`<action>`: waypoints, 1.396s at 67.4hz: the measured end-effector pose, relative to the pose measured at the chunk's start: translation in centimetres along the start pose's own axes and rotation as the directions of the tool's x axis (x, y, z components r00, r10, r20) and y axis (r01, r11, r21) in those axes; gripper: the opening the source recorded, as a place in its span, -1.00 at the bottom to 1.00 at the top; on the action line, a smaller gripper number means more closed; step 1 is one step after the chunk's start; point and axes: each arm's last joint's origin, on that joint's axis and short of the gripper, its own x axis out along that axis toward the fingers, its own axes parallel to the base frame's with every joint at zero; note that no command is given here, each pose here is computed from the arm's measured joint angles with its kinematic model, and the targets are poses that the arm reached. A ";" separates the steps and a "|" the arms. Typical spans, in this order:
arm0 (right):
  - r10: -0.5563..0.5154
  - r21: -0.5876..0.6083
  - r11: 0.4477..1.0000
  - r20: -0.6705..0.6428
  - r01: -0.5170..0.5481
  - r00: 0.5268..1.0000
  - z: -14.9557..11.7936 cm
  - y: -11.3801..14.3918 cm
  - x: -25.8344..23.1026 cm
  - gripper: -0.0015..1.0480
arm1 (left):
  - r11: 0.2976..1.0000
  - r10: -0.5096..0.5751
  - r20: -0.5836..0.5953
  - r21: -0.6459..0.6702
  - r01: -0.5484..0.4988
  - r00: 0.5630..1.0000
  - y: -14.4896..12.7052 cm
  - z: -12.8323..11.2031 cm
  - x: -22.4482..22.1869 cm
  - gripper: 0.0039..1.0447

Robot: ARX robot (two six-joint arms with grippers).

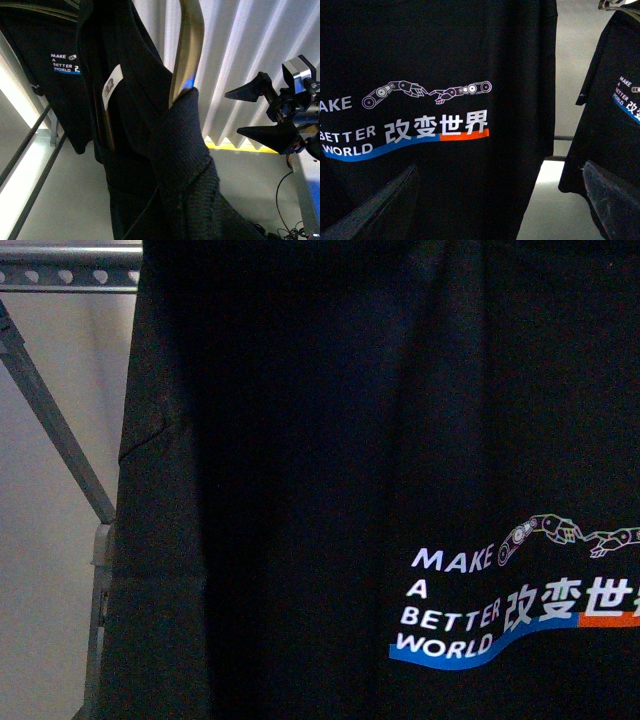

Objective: Hang clothes on hanger

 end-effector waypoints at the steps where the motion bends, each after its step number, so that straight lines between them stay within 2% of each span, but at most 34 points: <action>1: 0.000 0.000 1.000 0.000 0.000 1.000 0.0 0.0 0.0 0.86 | 1.000 0.001 0.000 -0.001 -0.001 1.000 0.0 -0.1 0.0 -0.92; 94: 0.017 -0.001 1.000 -0.006 -0.017 1.000 0.0 0.0 0.0 0.86 | 1.000 0.017 -0.018 -0.014 -0.017 1.000 0.1 -0.6 -0.7 -0.92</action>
